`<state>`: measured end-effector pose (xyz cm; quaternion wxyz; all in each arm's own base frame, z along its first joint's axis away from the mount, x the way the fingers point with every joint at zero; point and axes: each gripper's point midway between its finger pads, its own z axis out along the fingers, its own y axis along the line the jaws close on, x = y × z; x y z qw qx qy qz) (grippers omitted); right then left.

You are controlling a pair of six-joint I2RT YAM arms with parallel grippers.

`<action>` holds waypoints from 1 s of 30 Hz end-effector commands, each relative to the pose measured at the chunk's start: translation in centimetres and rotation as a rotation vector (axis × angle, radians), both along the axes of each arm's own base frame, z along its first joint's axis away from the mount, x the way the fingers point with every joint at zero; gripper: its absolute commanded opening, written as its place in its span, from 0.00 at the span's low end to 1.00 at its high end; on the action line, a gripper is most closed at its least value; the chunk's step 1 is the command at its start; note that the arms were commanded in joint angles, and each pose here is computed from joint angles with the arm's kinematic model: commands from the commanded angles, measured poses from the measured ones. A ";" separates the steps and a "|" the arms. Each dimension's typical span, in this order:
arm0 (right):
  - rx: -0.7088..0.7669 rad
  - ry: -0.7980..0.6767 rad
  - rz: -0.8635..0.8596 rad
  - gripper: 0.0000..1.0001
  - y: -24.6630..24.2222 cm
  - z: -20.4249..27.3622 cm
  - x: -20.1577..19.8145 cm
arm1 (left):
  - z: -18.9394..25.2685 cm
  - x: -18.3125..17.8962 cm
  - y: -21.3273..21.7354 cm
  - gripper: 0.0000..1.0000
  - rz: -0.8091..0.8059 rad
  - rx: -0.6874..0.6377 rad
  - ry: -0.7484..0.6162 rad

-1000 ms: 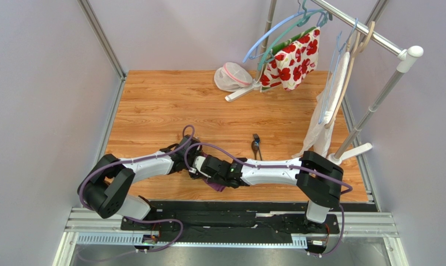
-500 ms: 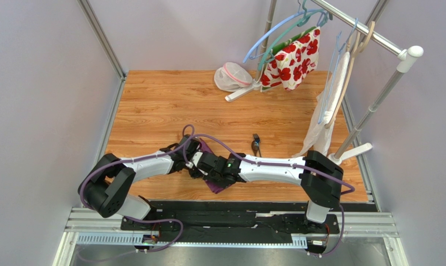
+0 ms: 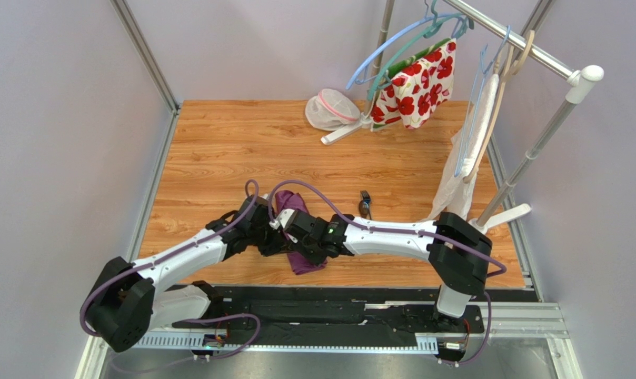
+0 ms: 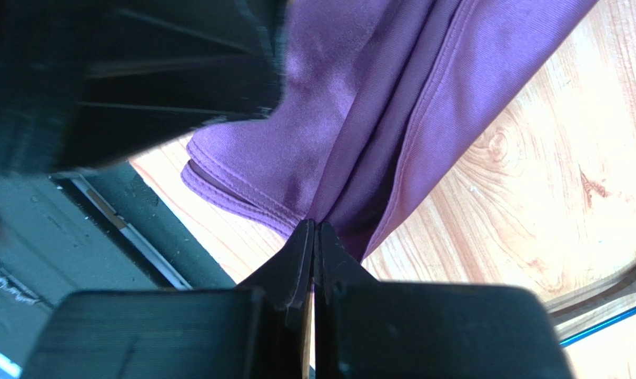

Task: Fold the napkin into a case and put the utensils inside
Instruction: Stuff the top corner of the smaller-rectangle-folded napkin at the center of the board.

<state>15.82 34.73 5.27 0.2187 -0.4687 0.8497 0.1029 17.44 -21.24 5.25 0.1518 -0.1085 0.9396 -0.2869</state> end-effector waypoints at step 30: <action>0.238 0.201 -0.259 0.00 3.3 1.3 -0.6 | -4.3 -1.9 -2.7 0.00 -0.051 -0.107 0.121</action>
